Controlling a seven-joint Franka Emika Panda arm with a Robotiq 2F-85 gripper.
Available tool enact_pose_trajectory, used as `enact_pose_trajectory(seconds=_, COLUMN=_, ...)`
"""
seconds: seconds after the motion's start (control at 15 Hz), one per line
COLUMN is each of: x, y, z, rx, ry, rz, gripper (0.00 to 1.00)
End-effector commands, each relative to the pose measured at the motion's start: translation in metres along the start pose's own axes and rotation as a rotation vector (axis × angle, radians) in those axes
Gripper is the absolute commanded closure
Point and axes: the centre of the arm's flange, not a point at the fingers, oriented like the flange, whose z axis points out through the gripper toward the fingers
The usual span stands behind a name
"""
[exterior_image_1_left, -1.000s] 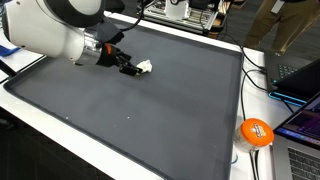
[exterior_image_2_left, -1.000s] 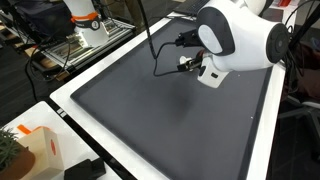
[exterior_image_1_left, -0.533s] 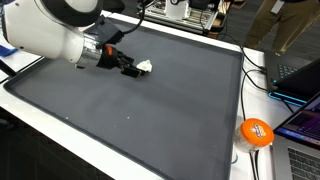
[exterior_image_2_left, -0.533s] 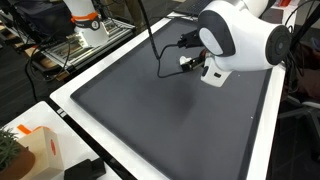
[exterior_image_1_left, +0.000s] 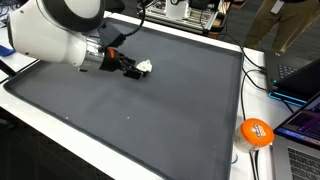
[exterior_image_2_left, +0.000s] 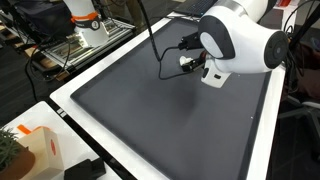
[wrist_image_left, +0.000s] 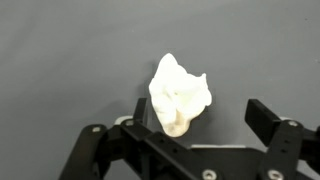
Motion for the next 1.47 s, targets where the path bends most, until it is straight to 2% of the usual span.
enact_pose_trajectory(seconds=0.0, x=0.011, y=-0.003, z=-0.003, rx=0.013, ry=-0.021, rz=-0.01, gripper=0.0)
enact_pose_trajectory(seconds=0.13, x=0.006, y=-0.004, z=-0.006, rx=-0.006, ry=0.0, rz=-0.009, gripper=0.0)
enact_pose_trajectory(seconds=0.47, x=-0.03, y=-0.004, z=-0.015, rx=-0.083, ry=0.122, rz=0.001, gripper=0.0)
enact_pose_trajectory(seconds=0.8, x=-0.078, y=-0.001, z=-0.021, rx=-0.151, ry=0.369, rz=0.04, gripper=0.0)
enact_pose_trajectory(seconds=0.93, x=-0.094, y=0.0, z=-0.02, rx=-0.152, ry=0.419, rz=0.057, gripper=0.0)
enact_pose_trajectory(seconds=1.07, x=-0.108, y=0.003, z=-0.016, rx=-0.188, ry=0.393, rz=0.081, gripper=0.0)
enact_pose_trajectory(seconds=1.4, x=-0.145, y=0.015, z=0.006, rx=-0.195, ry=0.329, rz=0.103, gripper=0.0)
